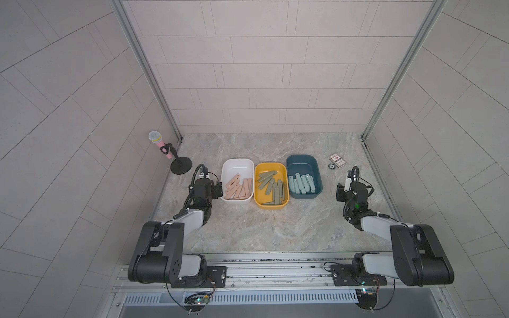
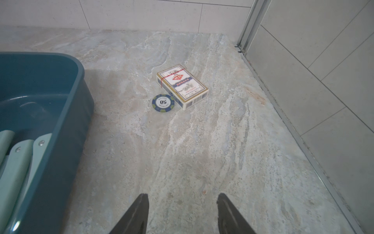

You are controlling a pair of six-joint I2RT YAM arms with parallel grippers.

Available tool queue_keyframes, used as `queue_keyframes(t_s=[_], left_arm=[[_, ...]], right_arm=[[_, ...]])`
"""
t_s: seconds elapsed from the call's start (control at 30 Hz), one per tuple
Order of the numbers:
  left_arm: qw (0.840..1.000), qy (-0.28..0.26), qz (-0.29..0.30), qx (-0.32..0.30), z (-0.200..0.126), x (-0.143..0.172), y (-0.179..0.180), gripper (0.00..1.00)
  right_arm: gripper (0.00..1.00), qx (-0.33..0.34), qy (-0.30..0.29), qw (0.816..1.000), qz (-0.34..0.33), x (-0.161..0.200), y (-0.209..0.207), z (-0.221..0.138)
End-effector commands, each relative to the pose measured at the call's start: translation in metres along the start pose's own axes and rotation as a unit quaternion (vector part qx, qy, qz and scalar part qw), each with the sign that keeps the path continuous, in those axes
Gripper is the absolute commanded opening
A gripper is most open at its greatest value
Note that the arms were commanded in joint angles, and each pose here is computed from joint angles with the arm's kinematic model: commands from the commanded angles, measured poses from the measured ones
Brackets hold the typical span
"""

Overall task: Place the fruit knives into the storage box by color
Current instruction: Reset both arms

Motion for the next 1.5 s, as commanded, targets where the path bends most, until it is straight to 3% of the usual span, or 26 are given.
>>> queue_keyframes(t_s=[0.0, 0.13, 0.2, 0.27, 0.33, 0.8, 1.47], left_arm=[[0.999, -0.039, -0.005, 0.036, 0.012, -0.011, -0.006, 1.00], [0.998, -0.029, 0.002, 0.050, 0.019, -0.004, -0.009, 1.00], [0.999, -0.031, -0.007, 0.041, 0.022, -0.004, -0.007, 1.00], [0.999, -0.022, -0.006, 0.038, 0.024, -0.004, -0.007, 1.00], [0.999, -0.021, -0.007, 0.037, 0.025, -0.005, -0.007, 1.00], [0.999, -0.015, -0.011, 0.037, 0.028, -0.003, -0.005, 1.00], [0.999, -0.020, -0.010, 0.041, 0.025, -0.004, -0.006, 1.00]], right_arm=[[0.57, -0.017, -0.058, 0.998, 0.013, -0.017, 0.002, 0.010], [0.60, -0.029, -0.067, 0.997, 0.010, -0.004, 0.009, 0.028], [0.64, -0.036, -0.024, 0.999, -0.003, -0.006, 0.010, 0.030], [0.70, -0.031, -0.050, 0.998, 0.003, -0.005, 0.011, 0.030], [1.00, -0.031, -0.046, 0.998, 0.002, -0.006, 0.011, 0.030], [1.00, -0.023, -0.032, 0.999, -0.024, -0.007, 0.018, 0.029], [1.00, -0.031, -0.031, 0.999, -0.013, -0.006, 0.015, 0.030]])
Point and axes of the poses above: each gripper's point midway between its finger pads, its own z axis out along the fingers, its own y axis along the line the jaws close on, x = y × z, the point moved 8 cm from there along -z, back along the fingers, and after that the axes turned 9 degrees about -z, right-handed, at the moved point
